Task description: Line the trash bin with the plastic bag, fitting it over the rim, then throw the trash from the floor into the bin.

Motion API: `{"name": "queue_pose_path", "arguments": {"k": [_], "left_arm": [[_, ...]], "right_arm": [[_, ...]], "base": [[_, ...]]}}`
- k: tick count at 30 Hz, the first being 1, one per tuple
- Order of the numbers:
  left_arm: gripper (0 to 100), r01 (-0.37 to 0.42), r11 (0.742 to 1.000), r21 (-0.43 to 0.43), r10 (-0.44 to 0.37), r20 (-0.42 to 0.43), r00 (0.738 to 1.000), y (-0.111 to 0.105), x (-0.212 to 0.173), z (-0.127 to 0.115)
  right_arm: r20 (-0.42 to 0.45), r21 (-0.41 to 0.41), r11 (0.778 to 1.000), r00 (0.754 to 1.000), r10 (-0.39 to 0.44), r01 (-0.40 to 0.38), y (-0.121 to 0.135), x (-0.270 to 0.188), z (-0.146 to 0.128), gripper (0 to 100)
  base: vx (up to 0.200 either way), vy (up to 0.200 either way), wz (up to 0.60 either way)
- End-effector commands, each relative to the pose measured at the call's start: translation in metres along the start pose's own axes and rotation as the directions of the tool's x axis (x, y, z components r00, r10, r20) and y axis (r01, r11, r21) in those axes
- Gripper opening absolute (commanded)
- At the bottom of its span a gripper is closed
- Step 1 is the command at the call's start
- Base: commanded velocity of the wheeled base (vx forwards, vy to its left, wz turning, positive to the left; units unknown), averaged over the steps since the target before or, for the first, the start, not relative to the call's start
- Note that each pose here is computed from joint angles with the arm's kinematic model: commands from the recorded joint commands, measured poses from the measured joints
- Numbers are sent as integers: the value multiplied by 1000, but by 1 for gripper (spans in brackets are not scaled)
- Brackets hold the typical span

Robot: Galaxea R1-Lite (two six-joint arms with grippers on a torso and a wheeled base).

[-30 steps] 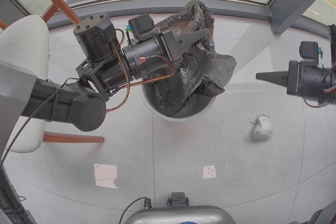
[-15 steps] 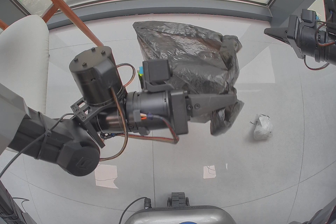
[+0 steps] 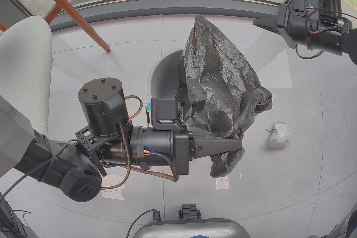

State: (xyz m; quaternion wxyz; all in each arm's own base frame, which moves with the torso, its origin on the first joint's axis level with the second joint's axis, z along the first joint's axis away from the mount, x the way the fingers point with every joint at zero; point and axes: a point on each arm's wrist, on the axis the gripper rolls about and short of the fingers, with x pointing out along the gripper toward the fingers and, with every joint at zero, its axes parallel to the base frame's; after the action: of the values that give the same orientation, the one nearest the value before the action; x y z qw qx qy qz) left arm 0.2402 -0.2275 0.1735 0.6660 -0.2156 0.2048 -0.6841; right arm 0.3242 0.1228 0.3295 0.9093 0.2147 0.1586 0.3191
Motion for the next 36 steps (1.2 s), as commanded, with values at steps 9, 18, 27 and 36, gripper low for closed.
{"name": "queue_pose_path", "arguments": {"k": [9,18,27,36], "left_arm": [[0,-55,998,23,54,58,997,-9,-33,4],[0,-41,996,76,33,97,995,-18,-35,14],[0,-85,989,117,66,158,985,-14,-50,31],[0,-114,986,123,90,182,979,-12,-58,35]], "right_arm": [[-272,41,998,960,65,-56,12,71,-74,0],[-386,56,998,921,54,-35,13,81,-111,0],[-453,64,998,890,49,-22,10,99,-137,0],[-485,68,998,874,38,-5,3,113,-152,0]], "base": [[0,0,0],[0,0,0],[0,0,0],[0,0,0]]}}
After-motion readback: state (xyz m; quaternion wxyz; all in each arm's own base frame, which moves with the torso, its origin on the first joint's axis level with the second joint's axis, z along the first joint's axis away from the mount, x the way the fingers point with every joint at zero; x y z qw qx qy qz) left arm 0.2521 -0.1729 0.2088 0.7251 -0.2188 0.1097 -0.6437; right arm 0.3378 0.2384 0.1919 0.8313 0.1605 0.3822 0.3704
